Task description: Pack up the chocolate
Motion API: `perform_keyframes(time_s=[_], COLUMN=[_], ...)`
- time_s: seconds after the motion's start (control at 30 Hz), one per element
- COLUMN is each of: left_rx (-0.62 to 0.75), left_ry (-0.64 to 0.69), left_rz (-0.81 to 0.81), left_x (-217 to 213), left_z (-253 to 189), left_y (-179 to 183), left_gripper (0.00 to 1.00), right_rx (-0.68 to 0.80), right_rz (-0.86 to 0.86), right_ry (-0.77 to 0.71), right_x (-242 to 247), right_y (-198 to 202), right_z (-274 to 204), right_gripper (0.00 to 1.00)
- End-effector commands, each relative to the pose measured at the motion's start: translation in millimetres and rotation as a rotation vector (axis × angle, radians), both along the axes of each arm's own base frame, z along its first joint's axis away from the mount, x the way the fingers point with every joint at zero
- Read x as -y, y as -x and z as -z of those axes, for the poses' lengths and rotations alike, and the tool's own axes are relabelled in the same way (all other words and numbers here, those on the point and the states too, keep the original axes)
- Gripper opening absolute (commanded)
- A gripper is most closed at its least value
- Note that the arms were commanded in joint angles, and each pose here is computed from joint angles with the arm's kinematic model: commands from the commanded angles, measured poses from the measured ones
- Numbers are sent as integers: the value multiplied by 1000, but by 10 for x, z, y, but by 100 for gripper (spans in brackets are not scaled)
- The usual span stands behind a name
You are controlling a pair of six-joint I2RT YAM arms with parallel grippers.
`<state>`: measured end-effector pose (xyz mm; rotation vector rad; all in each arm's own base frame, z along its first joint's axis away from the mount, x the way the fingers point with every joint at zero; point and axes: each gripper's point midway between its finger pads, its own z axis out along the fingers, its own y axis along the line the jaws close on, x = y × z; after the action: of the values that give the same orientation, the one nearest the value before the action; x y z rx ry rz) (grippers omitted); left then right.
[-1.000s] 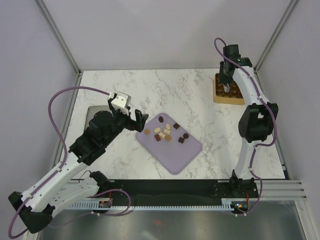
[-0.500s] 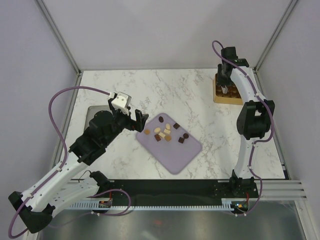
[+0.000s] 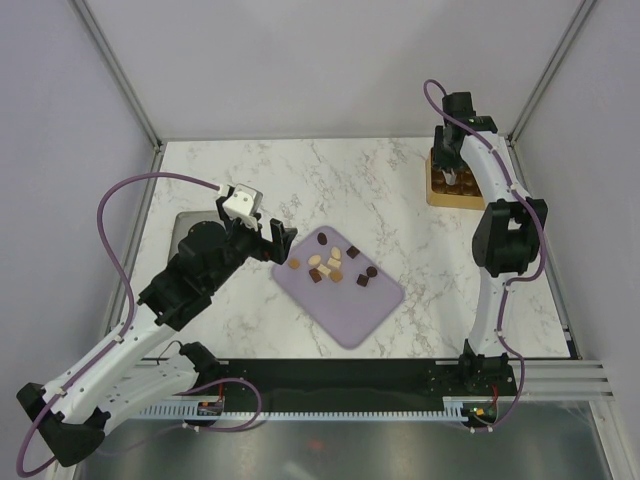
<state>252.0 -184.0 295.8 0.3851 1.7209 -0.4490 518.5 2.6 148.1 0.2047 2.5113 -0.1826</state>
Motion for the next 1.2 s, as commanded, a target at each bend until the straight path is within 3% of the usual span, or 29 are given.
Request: perform_keyframes(time_s=[0.0, 0.37, 0.63, 0.8, 0.87, 1.0, 1.17], left_rx=[50, 49, 42, 50, 62, 64, 63], left_ry=[-9, -10, -15, -23, -22, -23, -31], left_rz=[-1, -3, -4, -29, -48, -39, -59], left_x=[-18, -21, -9, -58, -96, -89, -124], left_z=[-121, -114, -87, -88, -120, -126, -105], left_y=[-12, -14, -26, -43, -58, -41, -61], left_gripper=[97, 97, 97, 97, 97, 97, 97], right_rx=[68, 87, 121, 71, 115, 44, 15], right_rz=[1, 5, -2, -62, -103, -259, -362], right_ry=[11, 12, -48, -112, -127, -136, -151], right_x=[45, 57, -61, -384, -536, -1124, -1468], right_y=[-159, -178, -49, 456, 656, 1313, 1980], right_z=[-182, -261, -547, -577, -744, -473, -376], right_gripper=[46, 54, 51, 49, 48, 48, 48])
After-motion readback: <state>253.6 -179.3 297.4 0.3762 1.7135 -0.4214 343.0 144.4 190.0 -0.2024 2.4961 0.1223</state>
